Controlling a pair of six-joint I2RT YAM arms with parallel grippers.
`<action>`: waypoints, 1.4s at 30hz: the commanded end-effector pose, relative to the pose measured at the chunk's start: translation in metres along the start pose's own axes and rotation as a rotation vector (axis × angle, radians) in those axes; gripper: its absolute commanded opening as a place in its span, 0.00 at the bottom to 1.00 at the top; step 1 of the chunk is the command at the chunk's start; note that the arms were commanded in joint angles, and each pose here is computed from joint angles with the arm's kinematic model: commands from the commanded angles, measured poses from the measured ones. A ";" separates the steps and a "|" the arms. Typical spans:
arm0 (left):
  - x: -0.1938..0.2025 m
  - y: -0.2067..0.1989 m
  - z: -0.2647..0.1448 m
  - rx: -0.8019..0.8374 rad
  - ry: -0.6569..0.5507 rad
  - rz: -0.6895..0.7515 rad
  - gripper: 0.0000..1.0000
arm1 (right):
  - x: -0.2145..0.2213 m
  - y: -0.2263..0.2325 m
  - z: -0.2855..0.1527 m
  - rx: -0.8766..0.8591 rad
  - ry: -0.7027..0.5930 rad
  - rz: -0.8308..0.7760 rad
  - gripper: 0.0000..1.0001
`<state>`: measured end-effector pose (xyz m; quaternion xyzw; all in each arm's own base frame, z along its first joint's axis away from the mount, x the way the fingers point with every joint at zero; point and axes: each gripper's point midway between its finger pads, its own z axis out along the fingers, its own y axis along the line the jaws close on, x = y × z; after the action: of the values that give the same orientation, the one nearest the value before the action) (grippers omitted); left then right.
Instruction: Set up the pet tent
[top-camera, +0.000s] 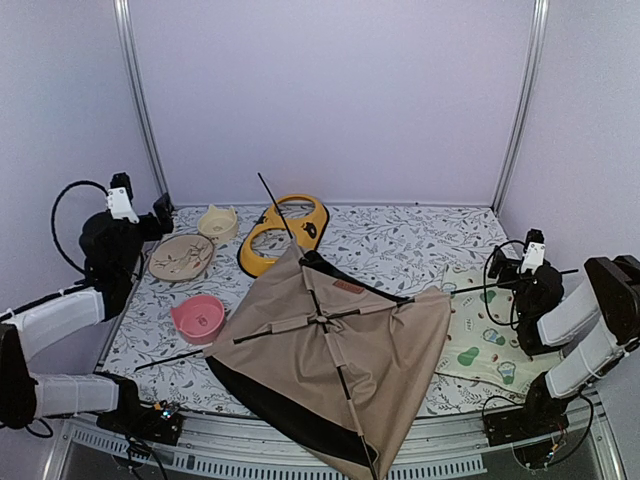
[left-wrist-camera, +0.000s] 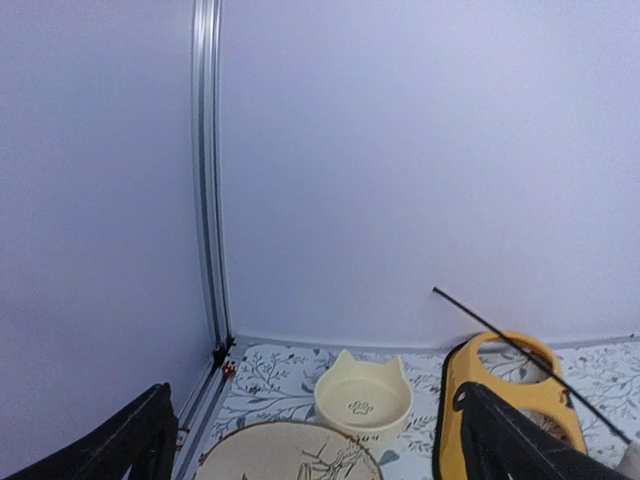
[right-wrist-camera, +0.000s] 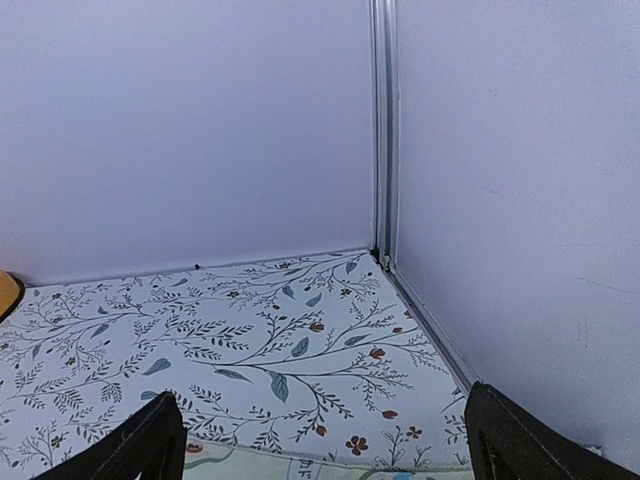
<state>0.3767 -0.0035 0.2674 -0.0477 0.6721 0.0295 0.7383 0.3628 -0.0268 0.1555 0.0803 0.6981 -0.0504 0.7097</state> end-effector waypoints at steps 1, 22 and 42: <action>0.007 -0.026 -0.017 0.135 0.223 -0.107 0.99 | -0.016 -0.006 -0.006 0.026 -0.069 0.034 0.99; -0.036 -0.062 -0.037 0.325 0.346 -0.361 0.99 | -0.152 0.021 -0.010 0.021 -0.033 0.068 0.99; 0.056 -0.273 -0.131 0.947 0.706 -0.052 0.94 | -0.226 -0.011 -0.030 0.222 0.042 0.091 0.99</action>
<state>0.3022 -0.2648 0.2325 0.2057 0.8079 -0.3194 0.4506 0.3275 -0.0386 0.3853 0.1774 0.6861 -0.0952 0.6991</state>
